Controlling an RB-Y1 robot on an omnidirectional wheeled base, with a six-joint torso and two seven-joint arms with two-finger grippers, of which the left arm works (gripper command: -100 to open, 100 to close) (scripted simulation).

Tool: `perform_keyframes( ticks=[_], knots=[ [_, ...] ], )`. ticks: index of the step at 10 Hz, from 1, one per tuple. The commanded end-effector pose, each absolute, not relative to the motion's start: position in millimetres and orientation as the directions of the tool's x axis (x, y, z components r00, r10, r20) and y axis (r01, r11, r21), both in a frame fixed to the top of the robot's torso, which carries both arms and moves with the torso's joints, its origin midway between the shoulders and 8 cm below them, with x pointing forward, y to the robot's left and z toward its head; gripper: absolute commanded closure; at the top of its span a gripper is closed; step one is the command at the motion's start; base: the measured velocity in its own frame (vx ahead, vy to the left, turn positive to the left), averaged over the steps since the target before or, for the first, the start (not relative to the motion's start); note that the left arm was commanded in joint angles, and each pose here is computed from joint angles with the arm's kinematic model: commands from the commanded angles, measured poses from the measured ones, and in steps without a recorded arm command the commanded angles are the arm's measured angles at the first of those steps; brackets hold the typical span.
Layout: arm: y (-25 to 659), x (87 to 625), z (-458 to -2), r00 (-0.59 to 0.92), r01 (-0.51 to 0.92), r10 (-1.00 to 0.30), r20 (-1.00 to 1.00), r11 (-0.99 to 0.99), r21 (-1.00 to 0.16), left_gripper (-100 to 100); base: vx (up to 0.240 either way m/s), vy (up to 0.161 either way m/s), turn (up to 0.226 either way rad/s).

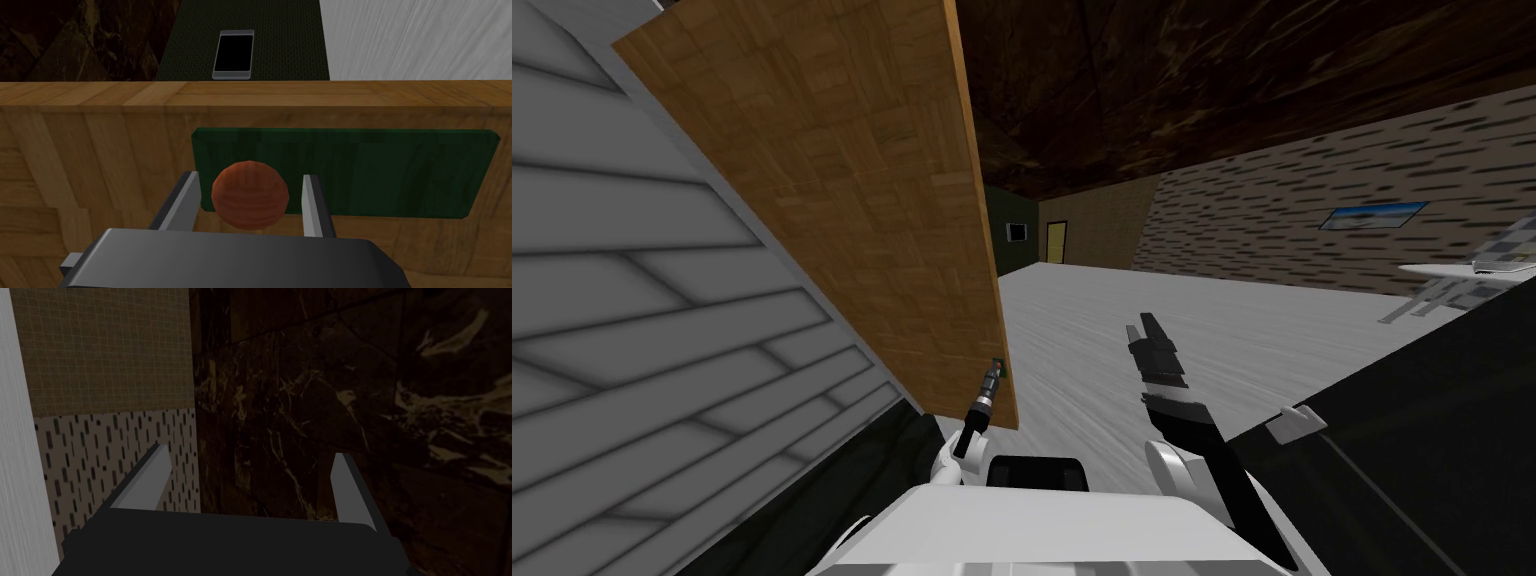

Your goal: Push the door open

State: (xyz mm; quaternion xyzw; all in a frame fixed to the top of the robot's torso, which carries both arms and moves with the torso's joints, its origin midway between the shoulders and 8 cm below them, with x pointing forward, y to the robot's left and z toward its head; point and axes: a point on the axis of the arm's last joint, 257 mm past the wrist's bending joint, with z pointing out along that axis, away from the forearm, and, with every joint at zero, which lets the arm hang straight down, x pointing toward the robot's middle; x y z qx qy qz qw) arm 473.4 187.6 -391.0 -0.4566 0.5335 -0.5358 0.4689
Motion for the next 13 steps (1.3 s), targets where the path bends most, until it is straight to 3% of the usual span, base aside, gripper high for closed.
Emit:
perform_keyframes(
  ticks=[1, 6, 13],
  knots=[
    [188, 473, -392, -0.143, 0.013, -0.99, -0.011, 0.01, -1.0, 100, -0.039, 0.007, -0.016],
    [198, 473, -394, -0.125, 0.005, -0.992, -0.016, 0.016, -1.0, 100, 0.007, -0.006, 0.009],
    [240, 477, -393, -0.037, 0.004, -0.999, -0.027, 0.027, -1.0, 100, 0.192, -0.072, 0.044]
  ],
)
